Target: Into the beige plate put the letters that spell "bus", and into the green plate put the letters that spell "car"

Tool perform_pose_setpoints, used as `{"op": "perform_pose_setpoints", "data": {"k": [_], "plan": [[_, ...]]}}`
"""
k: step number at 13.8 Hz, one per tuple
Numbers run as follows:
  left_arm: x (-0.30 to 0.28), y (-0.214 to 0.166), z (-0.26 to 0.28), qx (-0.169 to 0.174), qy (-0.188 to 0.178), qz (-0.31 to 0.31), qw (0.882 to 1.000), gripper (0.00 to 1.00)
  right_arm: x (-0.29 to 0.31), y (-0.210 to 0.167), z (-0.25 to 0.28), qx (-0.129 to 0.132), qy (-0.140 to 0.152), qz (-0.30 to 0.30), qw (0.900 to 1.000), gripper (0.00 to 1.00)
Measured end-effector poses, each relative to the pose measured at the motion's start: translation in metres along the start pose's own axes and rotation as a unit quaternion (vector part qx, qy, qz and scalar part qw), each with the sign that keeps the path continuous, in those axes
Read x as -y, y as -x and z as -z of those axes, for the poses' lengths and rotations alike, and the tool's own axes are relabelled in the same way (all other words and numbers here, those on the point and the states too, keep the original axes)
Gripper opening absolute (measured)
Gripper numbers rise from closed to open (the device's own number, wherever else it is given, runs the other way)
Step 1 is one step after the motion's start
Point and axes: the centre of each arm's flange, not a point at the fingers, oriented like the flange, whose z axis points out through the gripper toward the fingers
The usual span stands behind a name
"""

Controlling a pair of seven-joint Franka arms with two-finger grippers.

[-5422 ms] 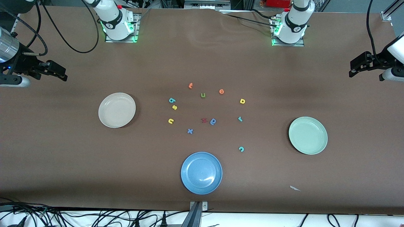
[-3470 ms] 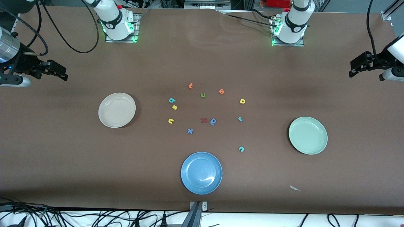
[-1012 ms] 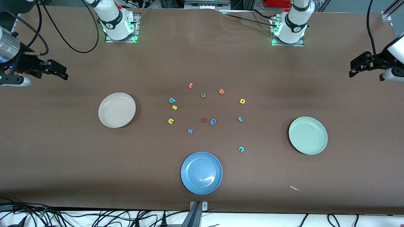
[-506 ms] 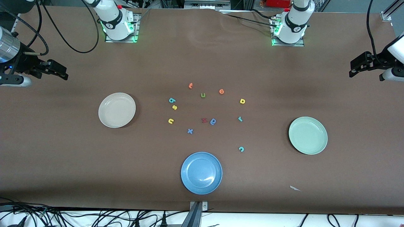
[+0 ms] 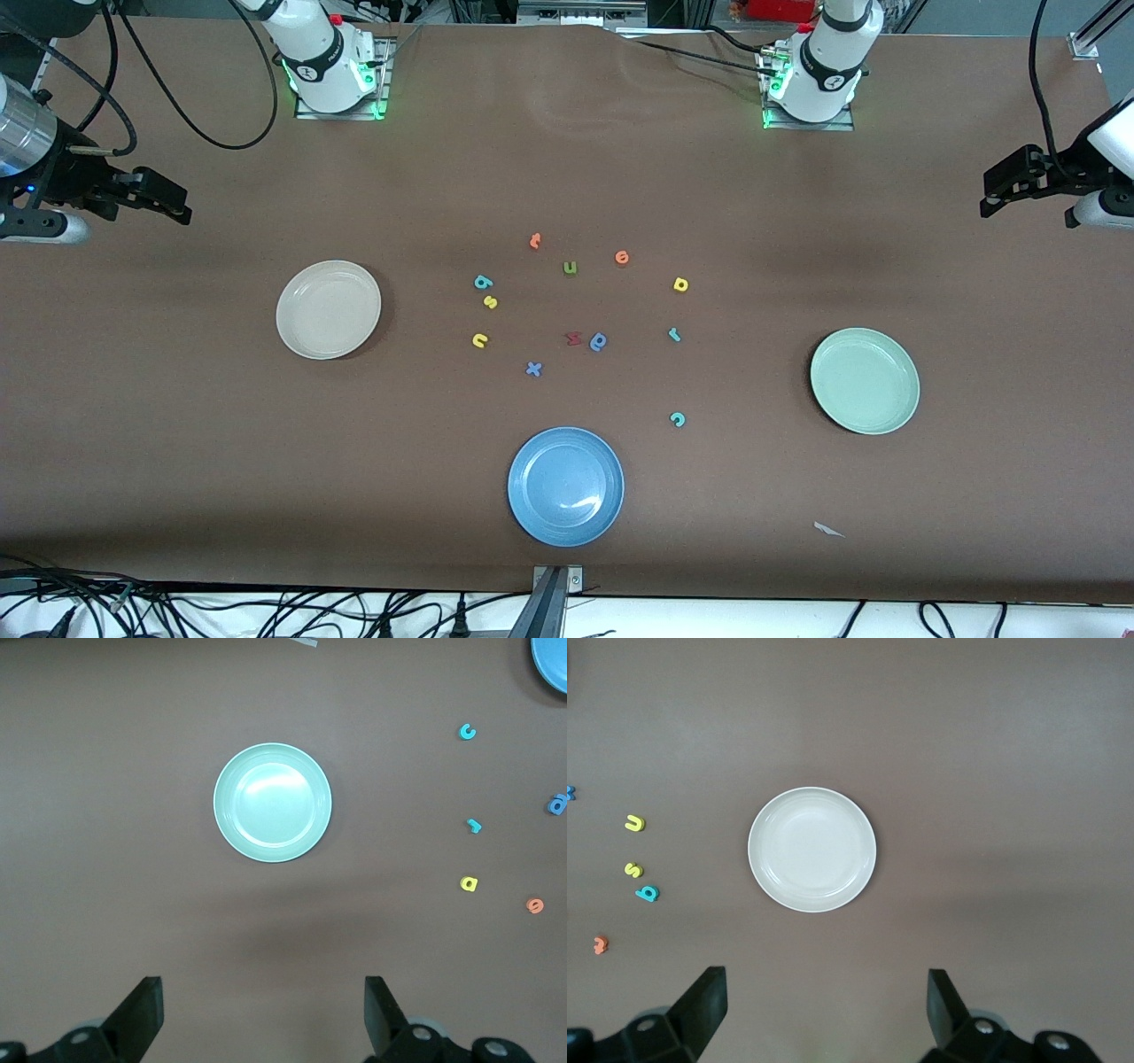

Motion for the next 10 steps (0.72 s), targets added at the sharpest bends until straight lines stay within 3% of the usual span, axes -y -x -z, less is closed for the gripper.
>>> {"op": "perform_pose_setpoints", "data": {"k": [10], "plan": [[0.0,-0.0001,-0.0001,0.0,0.0,0.0,1.0,1.0,0.0002,0.0013,-0.001,0.006,0.0,0.0,1.0,1.0]]}}
